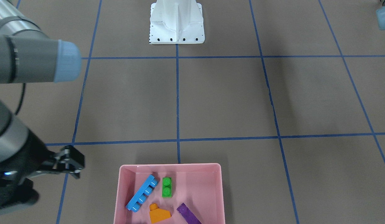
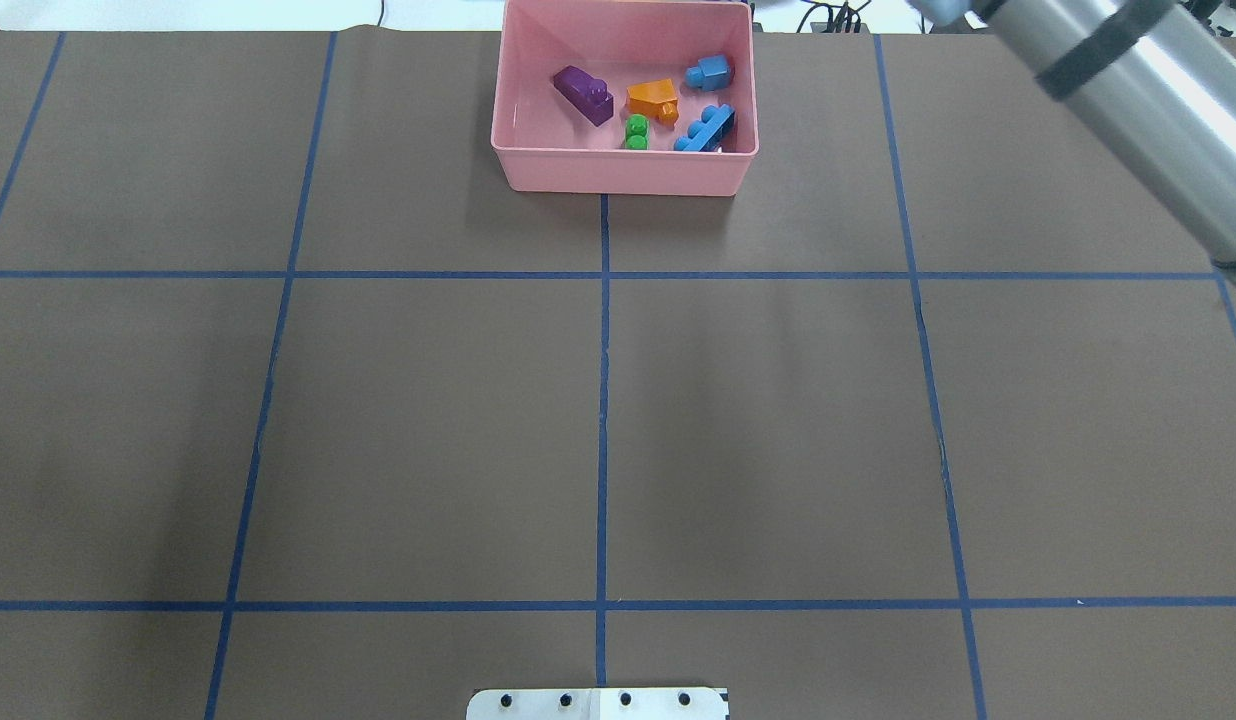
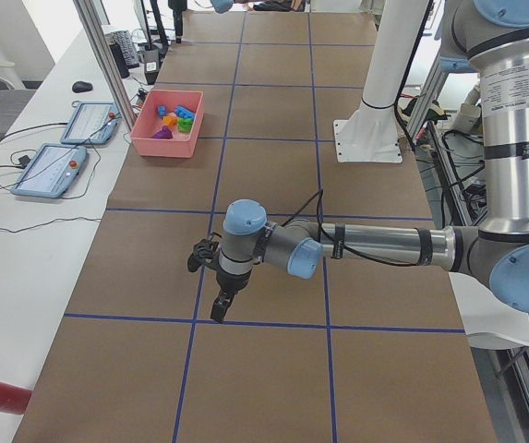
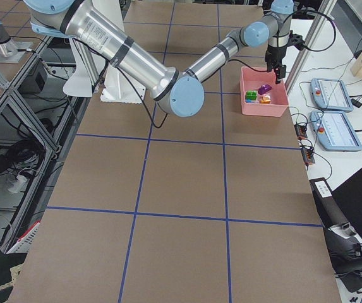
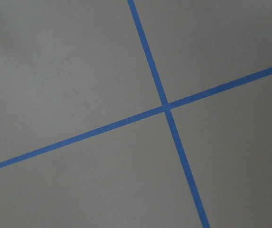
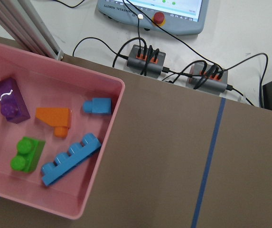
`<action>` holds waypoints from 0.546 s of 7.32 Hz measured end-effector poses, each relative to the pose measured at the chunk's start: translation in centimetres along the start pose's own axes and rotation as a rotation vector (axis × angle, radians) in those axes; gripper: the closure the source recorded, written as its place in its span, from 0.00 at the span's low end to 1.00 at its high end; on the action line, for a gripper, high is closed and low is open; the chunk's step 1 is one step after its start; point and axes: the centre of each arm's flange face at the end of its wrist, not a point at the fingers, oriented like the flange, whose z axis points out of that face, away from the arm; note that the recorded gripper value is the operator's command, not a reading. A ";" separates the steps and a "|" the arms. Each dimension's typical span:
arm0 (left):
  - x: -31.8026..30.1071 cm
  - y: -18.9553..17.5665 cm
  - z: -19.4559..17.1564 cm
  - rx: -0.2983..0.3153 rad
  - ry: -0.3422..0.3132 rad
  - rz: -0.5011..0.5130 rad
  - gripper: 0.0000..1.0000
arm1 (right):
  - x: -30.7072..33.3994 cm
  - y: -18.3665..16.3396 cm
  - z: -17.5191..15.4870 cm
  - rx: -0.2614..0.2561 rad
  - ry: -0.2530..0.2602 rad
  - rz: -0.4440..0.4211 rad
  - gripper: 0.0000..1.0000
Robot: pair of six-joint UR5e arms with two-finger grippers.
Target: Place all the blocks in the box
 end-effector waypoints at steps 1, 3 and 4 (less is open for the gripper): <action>-0.1 -0.1 0.0 -0.046 0.024 -0.014 0.00 | 7.7 3.6 -0.3 -0.023 -0.041 0.011 0.00; -2.6 -0.6 -2.0 -0.121 0.070 -0.019 0.00 | 19.6 10.9 0.4 -0.047 -0.044 0.021 0.00; -4.1 -0.2 -3.2 -0.126 0.104 -0.036 0.00 | 23.9 13.9 1.0 -0.061 -0.044 0.018 0.00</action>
